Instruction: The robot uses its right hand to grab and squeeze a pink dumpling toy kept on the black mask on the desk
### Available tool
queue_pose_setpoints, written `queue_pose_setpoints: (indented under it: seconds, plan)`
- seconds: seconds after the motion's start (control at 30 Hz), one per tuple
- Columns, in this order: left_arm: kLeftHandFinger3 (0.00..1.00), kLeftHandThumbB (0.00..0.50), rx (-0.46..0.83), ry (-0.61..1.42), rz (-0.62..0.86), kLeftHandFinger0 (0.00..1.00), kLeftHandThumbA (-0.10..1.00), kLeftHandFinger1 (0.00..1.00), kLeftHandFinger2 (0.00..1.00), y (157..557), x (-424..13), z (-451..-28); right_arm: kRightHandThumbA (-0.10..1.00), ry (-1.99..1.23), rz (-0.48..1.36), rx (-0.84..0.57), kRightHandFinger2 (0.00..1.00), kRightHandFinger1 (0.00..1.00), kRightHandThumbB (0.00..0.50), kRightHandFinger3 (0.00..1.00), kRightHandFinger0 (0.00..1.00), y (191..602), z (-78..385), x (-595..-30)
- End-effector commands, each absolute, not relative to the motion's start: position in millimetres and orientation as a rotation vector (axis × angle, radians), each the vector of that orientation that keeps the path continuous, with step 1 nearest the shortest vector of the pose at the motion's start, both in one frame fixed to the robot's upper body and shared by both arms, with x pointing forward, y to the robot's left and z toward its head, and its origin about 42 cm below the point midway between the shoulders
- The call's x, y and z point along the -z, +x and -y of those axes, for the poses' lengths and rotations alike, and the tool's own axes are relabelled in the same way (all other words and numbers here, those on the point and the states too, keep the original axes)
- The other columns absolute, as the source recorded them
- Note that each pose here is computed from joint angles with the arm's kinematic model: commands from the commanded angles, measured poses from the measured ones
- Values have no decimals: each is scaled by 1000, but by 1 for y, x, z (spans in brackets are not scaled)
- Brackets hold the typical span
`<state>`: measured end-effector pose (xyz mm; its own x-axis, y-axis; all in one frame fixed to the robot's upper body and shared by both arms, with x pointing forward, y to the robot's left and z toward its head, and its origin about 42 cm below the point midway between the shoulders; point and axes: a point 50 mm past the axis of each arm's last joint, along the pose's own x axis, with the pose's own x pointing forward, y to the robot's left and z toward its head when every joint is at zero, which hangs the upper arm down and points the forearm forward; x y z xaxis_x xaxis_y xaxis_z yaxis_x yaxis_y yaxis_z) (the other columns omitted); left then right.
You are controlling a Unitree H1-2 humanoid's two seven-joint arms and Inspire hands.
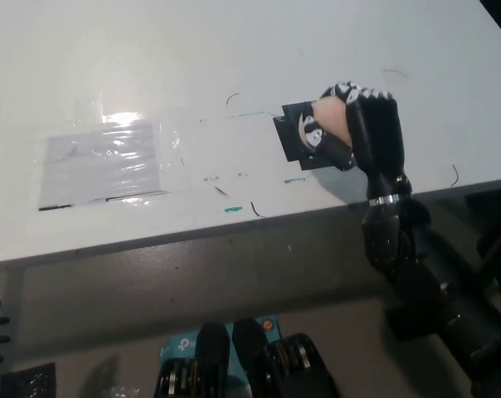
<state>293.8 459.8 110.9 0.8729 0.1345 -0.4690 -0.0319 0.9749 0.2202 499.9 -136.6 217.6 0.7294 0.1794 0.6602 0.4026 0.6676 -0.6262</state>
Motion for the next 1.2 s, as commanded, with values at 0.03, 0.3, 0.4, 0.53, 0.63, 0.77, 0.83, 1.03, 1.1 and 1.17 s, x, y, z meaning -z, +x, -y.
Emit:
queue_pose_setpoints:
  seconds: [0.03,0.3,0.4,0.53,0.63,0.77,0.83,1.03,1.1,1.17]
  plan:
    - [833,216,-73,240,-453,495,1000,647,750,303,-139,-472,-100,-757,925,171,497,60,258,184,0,507,127,-253]
    - [846,233,-78,252,-456,486,1000,652,765,303,-142,-471,-100,-787,884,155,606,145,236,196,0,509,130,-248]
    - [818,224,-81,226,-446,509,1000,660,762,303,-143,-469,-100,-825,757,78,512,126,221,275,0,514,131,-239]
    - [855,211,-75,243,-446,515,1000,660,769,304,-142,-471,-100,-913,582,-8,672,256,99,514,0,523,132,-227]
    - [858,207,-75,230,-444,534,1000,678,777,304,-144,-471,-100,-1012,504,-25,723,312,74,621,0,530,135,-215]
    - [911,188,-65,230,-443,585,1000,707,805,304,-145,-471,-100,-1089,389,-54,756,371,65,641,0,535,138,-205]
    - [924,198,-62,242,-442,582,1000,706,806,304,-144,-472,-100,-1126,318,-65,635,277,13,631,0,537,138,-199]
    - [901,164,-75,230,-434,577,1000,697,795,303,-144,-470,-100,-1151,217,-108,561,271,50,1000,28,538,141,-191]
    - [898,162,-72,244,-429,547,1000,679,783,301,-144,-470,-100,-1142,191,-121,762,532,55,1000,289,537,143,-189]
    - [903,176,-67,241,-437,561,1000,693,788,301,-143,-470,-100,-1149,179,-127,881,684,34,1000,434,537,144,-189]
